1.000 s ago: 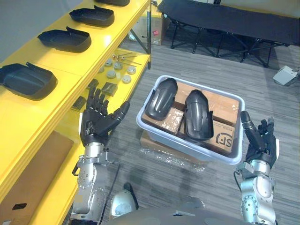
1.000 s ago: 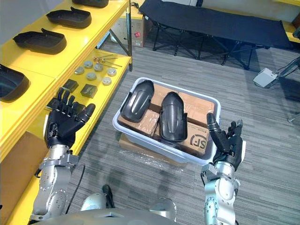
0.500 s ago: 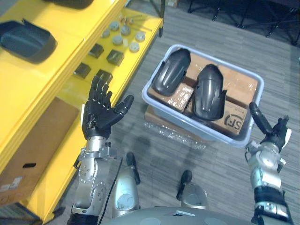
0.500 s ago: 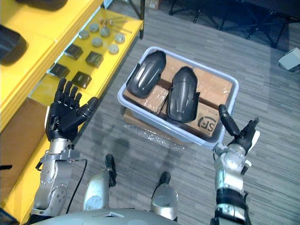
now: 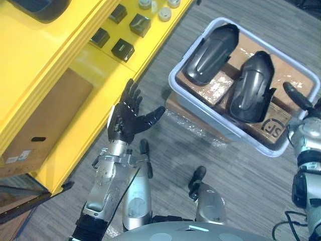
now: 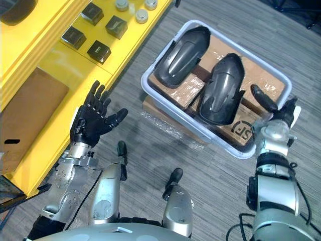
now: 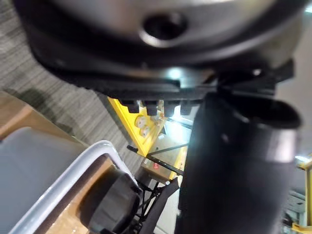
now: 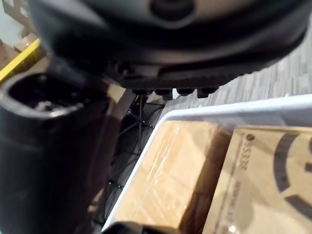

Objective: Walk over and take three plastic housings, then place them on the shelf

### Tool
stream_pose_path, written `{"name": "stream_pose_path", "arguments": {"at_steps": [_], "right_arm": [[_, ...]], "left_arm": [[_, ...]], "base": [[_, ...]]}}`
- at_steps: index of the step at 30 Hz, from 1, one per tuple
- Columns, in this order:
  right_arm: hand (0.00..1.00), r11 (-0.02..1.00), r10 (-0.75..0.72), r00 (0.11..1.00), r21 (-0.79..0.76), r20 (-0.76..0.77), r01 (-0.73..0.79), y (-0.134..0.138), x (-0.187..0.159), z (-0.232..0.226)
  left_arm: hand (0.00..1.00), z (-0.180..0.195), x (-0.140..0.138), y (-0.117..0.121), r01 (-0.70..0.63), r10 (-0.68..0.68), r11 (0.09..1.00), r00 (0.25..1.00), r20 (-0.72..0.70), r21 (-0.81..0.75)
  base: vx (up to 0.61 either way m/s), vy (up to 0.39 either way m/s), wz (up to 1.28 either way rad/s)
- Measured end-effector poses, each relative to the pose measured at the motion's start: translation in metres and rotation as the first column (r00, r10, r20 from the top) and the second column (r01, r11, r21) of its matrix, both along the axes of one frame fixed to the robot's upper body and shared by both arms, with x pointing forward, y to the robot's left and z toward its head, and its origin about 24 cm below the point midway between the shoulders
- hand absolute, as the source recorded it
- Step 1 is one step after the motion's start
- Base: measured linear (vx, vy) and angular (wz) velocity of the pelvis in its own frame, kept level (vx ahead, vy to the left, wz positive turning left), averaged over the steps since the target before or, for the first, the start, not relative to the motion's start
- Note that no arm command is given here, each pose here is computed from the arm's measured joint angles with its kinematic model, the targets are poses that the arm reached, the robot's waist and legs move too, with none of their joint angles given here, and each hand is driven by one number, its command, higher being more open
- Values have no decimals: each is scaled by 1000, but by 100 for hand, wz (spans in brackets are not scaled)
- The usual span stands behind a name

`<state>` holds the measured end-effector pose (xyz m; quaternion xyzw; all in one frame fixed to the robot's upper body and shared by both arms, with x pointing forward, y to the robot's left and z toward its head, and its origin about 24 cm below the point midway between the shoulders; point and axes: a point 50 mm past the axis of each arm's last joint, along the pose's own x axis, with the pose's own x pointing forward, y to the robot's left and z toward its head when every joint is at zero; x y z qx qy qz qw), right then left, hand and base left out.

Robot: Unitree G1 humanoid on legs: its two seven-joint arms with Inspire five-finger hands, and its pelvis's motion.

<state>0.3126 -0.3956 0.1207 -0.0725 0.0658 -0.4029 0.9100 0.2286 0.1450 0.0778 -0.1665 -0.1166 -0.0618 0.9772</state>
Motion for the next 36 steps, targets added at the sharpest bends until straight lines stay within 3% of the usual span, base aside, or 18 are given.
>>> {"name": "stream_pose_path", "arguments": {"at_steps": [9,19,20,28,36], "right_arm": [[100,998,-34,993,-60,-117,27,-20,-4,20],[100,998,-13,946,-61,-323,-7,-20,-3,12],[0,996,-10,940,-82,-342,-19,-20,-3,12],[0,956,-110,868,-291,-485,-42,-44,-20,34],[0,932,-109,806,-342,-582,-121,-41,-19,30]], "left_arm": [[100,0,1,4,-38,39,999,999,4,-9],[100,-1,0,5,-38,38,999,999,8,-17],[100,-1,0,5,-38,38,999,999,8,-18],[100,-3,-1,7,-44,44,998,999,-5,-50],[100,-6,-6,12,-89,89,994,996,-2,-64]], "base": [[-8,6,5],[-23,-14,5],[-46,-21,4],[-32,-27,5],[5,-45,3]]}}
